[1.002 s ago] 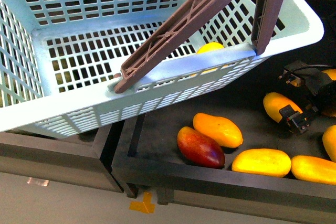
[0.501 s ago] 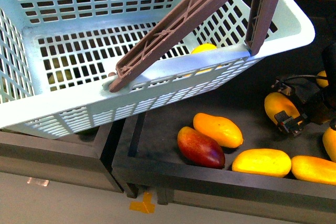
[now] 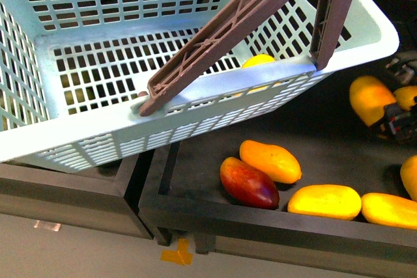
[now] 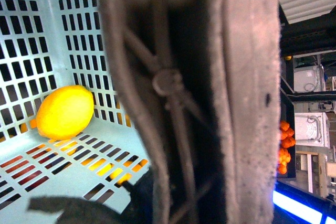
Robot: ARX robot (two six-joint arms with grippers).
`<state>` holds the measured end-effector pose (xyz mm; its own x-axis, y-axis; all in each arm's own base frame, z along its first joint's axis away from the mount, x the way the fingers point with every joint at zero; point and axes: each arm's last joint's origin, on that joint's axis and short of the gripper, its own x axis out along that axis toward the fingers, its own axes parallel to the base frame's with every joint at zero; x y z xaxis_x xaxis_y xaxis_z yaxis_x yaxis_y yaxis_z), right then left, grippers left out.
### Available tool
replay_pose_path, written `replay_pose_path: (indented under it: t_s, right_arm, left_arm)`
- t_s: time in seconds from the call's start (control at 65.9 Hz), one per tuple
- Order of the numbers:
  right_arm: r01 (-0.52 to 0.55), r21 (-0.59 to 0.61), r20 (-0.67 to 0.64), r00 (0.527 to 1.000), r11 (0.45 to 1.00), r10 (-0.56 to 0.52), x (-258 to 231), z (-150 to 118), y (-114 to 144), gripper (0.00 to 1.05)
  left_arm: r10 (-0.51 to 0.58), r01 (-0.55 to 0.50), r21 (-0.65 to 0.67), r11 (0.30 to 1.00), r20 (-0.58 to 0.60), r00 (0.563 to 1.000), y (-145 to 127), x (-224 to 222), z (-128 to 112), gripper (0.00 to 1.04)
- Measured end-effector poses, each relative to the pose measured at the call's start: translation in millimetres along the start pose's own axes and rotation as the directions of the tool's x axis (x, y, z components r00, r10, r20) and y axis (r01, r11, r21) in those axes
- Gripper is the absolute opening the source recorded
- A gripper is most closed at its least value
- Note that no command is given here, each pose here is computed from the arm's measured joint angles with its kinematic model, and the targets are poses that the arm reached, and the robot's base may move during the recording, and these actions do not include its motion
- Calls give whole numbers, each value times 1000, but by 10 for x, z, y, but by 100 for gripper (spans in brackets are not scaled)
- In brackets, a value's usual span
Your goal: Pick lemon and mango into basket
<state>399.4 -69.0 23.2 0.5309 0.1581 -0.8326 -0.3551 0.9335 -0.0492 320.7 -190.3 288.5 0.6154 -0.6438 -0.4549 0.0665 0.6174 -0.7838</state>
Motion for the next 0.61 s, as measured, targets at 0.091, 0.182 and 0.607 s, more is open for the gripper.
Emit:
replay_pose_path:
  t_s: [0.091,0.182,0.607]
  right_arm:
    - [8,33,80,997,999,-10,-262,80,-43,51]
    - [9,77,173,985,997,-22,-537,132,-57,51]
    - [37,59,472,880,998,-61,-1706,692,256,50]
  left_arm:
    - [1,-1,-1,1000,0,1000,2,1,1,14]
    - [2,-2,0,1000,2,1000,2,1,1,14]
    - [0,0,-1,1000,-1,1000,2,1,1,14]
